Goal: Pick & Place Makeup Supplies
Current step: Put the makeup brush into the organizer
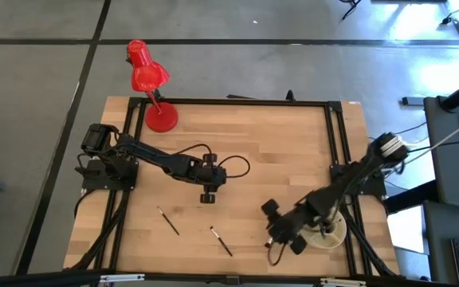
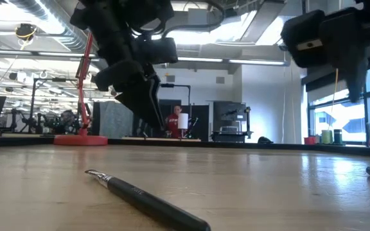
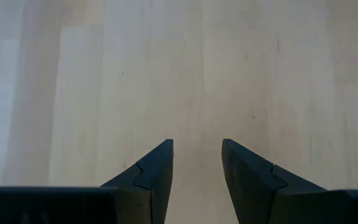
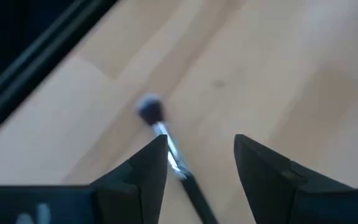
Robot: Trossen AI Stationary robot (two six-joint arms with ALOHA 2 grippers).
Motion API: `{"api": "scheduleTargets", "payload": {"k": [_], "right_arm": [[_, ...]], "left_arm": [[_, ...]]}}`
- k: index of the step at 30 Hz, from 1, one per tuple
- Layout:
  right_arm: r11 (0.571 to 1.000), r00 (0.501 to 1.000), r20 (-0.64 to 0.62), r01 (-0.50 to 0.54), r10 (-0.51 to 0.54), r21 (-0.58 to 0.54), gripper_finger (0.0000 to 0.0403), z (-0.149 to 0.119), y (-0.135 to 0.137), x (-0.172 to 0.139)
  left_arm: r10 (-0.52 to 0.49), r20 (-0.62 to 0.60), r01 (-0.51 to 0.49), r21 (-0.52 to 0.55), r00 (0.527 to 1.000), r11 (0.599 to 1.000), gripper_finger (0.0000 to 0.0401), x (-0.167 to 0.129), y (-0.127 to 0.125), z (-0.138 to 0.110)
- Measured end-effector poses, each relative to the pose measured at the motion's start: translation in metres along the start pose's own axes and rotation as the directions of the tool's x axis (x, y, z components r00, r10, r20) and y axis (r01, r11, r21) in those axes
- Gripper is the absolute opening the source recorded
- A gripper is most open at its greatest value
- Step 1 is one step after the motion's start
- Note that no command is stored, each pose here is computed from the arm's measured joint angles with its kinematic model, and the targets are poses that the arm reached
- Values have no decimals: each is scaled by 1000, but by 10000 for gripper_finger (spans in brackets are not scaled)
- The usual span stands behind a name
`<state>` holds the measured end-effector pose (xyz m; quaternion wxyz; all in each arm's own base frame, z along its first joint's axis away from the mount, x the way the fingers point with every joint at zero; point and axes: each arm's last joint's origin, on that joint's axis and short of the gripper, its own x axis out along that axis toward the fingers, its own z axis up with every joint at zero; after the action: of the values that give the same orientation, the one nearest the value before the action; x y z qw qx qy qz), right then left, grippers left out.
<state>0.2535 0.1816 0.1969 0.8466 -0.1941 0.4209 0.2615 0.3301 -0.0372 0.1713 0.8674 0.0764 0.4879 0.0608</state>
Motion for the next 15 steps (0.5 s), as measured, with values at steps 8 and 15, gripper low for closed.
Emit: {"api": "scheduleTargets", "payload": {"k": [8,15], "right_arm": [[988,966,-232,-136,116,-74,170,37,-3,36],[978,905,-404,-186,135,-91,156,29,0,70]], "left_arm": [[33,0,-33,13,999,999,134,0,1,0],[38,-7,-38,21,999,999,134,-1,-1,-1]]}}
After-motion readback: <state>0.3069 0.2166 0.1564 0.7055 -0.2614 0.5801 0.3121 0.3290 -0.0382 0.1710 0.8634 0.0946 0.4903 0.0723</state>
